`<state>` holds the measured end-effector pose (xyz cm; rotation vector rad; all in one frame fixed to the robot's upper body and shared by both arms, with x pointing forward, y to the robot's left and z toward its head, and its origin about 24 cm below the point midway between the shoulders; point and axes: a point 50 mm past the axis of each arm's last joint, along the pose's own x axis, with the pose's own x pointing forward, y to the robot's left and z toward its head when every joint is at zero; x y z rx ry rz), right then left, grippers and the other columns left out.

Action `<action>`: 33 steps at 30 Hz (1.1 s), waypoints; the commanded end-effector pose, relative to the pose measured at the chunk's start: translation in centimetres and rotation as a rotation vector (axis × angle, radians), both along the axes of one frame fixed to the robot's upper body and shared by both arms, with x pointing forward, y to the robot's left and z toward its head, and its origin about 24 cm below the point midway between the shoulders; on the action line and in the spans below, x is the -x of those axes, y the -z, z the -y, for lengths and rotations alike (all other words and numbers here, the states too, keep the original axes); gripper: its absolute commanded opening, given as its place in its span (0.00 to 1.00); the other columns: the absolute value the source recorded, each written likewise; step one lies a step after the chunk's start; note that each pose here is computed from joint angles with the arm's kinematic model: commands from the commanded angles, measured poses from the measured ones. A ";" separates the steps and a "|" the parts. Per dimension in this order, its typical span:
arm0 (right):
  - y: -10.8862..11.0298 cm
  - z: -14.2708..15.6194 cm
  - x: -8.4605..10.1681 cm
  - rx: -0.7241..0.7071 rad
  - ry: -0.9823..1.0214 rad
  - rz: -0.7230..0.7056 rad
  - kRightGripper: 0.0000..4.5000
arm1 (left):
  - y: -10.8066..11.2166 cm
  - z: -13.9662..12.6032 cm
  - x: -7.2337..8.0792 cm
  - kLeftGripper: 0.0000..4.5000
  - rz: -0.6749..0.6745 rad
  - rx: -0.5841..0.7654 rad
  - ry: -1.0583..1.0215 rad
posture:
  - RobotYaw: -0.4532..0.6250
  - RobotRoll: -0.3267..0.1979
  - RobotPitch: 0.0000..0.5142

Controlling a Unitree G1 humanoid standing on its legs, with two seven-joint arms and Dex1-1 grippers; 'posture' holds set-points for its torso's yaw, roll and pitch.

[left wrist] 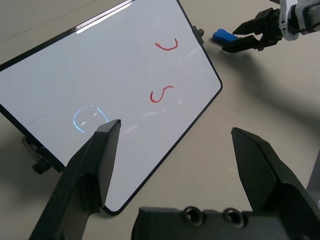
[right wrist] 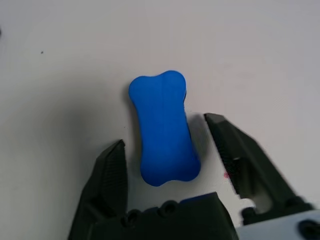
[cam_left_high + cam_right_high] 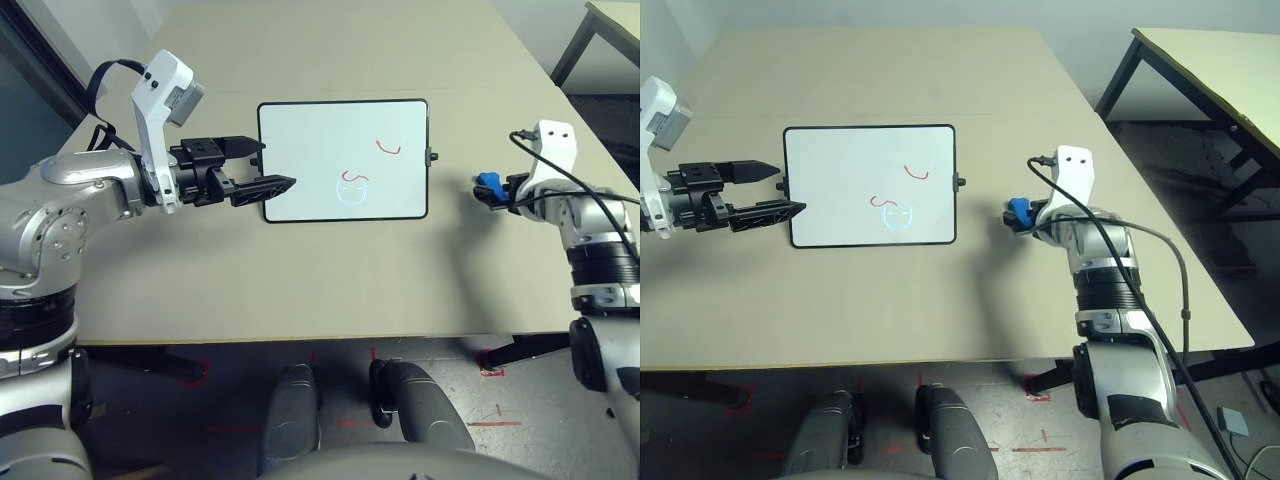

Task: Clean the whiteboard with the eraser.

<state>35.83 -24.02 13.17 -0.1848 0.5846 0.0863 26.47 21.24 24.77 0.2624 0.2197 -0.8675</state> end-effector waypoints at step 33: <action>-8.7 -12.6 -0.6 0.145 -0.521 0.388 0.19 | 1.7 1.0 -1.6 1.00 -0.034 -0.054 0.055 | 0.47 0.62 0.22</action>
